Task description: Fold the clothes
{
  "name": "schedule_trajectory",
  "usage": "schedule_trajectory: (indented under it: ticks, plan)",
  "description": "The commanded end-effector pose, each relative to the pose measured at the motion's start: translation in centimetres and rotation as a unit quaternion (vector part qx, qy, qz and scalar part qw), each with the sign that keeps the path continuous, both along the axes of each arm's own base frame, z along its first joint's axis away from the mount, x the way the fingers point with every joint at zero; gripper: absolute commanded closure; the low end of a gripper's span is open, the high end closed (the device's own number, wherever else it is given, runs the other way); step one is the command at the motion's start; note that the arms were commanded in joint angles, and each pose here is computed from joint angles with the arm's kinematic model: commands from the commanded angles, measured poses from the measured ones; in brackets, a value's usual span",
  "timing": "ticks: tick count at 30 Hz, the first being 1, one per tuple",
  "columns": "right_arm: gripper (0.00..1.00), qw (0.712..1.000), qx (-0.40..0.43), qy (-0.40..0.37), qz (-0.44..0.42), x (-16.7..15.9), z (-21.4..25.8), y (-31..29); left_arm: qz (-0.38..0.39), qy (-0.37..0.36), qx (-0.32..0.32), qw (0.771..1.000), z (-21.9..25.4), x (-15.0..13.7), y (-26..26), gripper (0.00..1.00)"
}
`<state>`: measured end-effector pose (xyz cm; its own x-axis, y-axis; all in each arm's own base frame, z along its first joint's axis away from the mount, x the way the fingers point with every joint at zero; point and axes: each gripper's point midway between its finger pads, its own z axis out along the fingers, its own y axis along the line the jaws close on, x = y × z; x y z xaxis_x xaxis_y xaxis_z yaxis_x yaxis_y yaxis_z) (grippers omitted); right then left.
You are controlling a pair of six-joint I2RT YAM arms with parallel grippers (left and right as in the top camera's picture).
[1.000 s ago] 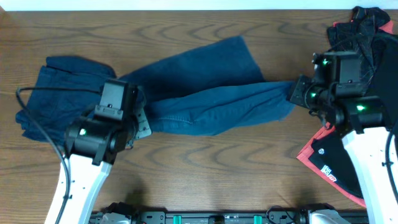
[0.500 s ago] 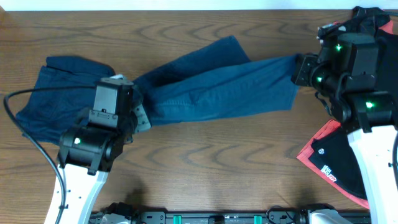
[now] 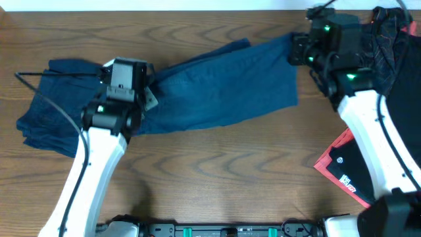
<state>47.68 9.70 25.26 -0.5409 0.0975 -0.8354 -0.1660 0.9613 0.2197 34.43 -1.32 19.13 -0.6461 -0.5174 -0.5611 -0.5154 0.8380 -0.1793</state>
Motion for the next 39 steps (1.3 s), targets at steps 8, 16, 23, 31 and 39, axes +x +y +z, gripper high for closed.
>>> schedule_trajectory:
  ticks: [8, 16, 23, 31, 39]
  plan:
    - [0.99, 0.999, -0.01, -0.038, 0.01, 5.9, -4.4, 2.2, 0.147, -0.016, -0.014, 0.989, -4.3, 4.9, 5.7, 0.93]
    - [0.99, 0.999, -0.012, -0.021, 0.027, 7.8, -10.2, 4.4, 0.15, -0.004, -0.012, 0.989, -8.0, 7.2, 5.9, 0.78]
    - [0.23, 0.999, -0.012, -0.022, 0.033, 8.1, -11.2, 5.3, 0.166, -0.031, -0.016, 0.985, -7.5, 8.3, 7.2, 0.2]
    - [0.01, 1.0, -0.01, -0.021, 0.014, 7.6, -9.0, 3.0, 0.092, -0.034, -0.06, 0.993, -5.2, 7.7, 6.0, 0.2]
    - [0.01, 0.99, -0.03, 0.141, -0.005, 2.6, -14.4, 0.7, 0.055, 0.056, -0.077, 0.994, -7.6, 4.5, 4.5, 0.21]
